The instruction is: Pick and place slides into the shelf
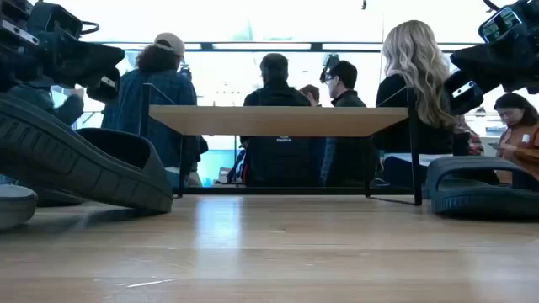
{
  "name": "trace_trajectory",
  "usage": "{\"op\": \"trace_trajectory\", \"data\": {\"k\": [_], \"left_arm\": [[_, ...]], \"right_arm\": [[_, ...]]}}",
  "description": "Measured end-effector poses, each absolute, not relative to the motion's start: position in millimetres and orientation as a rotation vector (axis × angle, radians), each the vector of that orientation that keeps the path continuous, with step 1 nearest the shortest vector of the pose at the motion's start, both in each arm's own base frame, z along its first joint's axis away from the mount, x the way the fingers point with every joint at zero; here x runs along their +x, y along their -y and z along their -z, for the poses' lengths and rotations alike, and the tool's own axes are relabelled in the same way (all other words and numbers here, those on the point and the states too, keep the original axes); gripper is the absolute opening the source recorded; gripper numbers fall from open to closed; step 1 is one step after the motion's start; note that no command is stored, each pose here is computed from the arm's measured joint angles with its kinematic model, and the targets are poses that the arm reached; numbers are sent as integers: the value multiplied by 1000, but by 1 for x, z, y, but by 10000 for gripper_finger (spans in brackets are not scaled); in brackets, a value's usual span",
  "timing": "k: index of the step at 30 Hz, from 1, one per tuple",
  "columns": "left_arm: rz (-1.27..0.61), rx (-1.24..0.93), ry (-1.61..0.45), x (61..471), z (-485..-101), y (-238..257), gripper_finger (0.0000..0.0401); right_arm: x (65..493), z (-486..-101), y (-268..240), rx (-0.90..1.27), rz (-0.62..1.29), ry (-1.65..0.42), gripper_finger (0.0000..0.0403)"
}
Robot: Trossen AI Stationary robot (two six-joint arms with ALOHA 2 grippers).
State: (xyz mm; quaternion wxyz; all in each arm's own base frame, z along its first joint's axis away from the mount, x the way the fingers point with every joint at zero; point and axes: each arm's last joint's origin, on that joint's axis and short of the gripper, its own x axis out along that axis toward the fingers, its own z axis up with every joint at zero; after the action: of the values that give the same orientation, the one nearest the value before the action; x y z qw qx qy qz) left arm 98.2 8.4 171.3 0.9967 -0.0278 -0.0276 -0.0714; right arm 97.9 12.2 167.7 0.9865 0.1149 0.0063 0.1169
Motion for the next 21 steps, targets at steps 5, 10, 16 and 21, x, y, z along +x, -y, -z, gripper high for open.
{"op": "trace_trajectory", "data": {"k": [5, 10, 16, 21], "left_arm": [[143, -56, 55, 98, -171, -8, 0], [143, -56, 55, 98, -171, -8, 0], [143, -56, 55, 98, -171, -8, 0], [143, -56, 55, 98, -171, -8, 0]], "right_arm": [[98, -168, -12, 231, -234, -13, 8], [98, -168, -12, 231, -234, -13, 8], [98, -168, -12, 231, -234, -13, 8], [98, -168, -12, 231, -235, -13, 8]]}}
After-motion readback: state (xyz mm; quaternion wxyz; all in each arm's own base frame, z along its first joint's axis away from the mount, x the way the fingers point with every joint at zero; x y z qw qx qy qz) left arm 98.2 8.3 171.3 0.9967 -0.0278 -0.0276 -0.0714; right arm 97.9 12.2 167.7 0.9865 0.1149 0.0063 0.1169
